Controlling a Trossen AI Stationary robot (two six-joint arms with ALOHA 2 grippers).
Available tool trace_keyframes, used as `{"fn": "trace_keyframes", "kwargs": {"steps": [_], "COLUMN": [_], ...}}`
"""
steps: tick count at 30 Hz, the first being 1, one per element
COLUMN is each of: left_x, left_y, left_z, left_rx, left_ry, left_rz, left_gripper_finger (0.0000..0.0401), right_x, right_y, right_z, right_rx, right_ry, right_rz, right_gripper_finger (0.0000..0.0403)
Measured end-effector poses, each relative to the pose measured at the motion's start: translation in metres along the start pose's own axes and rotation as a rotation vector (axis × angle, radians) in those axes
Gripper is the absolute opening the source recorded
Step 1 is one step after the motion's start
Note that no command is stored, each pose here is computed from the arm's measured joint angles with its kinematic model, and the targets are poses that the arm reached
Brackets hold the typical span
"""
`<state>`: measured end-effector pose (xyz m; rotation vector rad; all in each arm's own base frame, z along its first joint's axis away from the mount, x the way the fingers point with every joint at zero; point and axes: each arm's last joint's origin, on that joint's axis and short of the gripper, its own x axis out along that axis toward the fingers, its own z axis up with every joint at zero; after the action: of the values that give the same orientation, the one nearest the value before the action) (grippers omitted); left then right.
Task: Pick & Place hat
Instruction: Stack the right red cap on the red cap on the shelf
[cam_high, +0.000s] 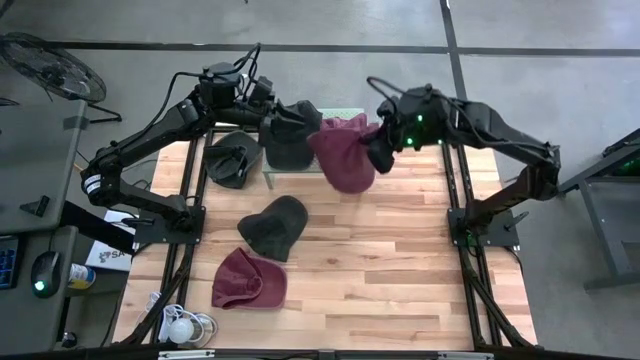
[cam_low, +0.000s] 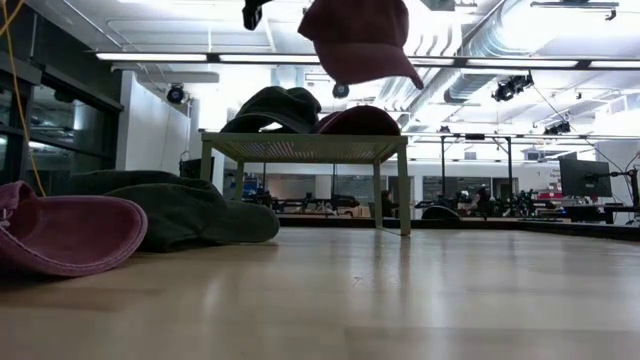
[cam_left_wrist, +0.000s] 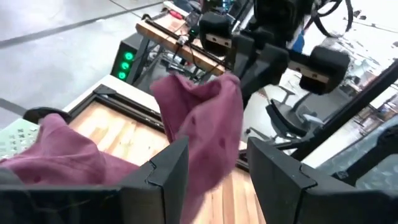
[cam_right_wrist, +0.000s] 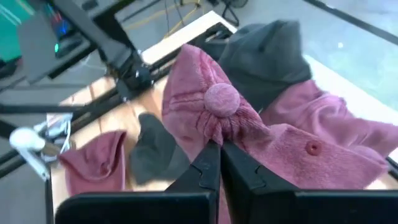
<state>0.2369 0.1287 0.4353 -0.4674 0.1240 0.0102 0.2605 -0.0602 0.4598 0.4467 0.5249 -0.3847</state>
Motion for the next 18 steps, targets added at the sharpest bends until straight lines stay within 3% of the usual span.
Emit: {"fn": "trace_keyframes", "kwargs": {"steps": [9,18], "left_x": [0.0,0.0], "left_y": [0.001,0.002], "left_z": [0.0,0.001], "left_rx": [-0.001,-0.008], "left_ry": [-0.015,-0.024], "left_rz": [0.038,0.06], "left_gripper_finger": [0.016,0.016], "right_x": [0.004,0.023], "right_y": [-0.033,-0.054], "right_z": [0.02,0.027], "right_rx": [0.077,0.115], "right_ry": [-0.065,-0.026], "right_rz": [-0.01,0.014], "right_gripper_finger": [0.0,0.0]}}
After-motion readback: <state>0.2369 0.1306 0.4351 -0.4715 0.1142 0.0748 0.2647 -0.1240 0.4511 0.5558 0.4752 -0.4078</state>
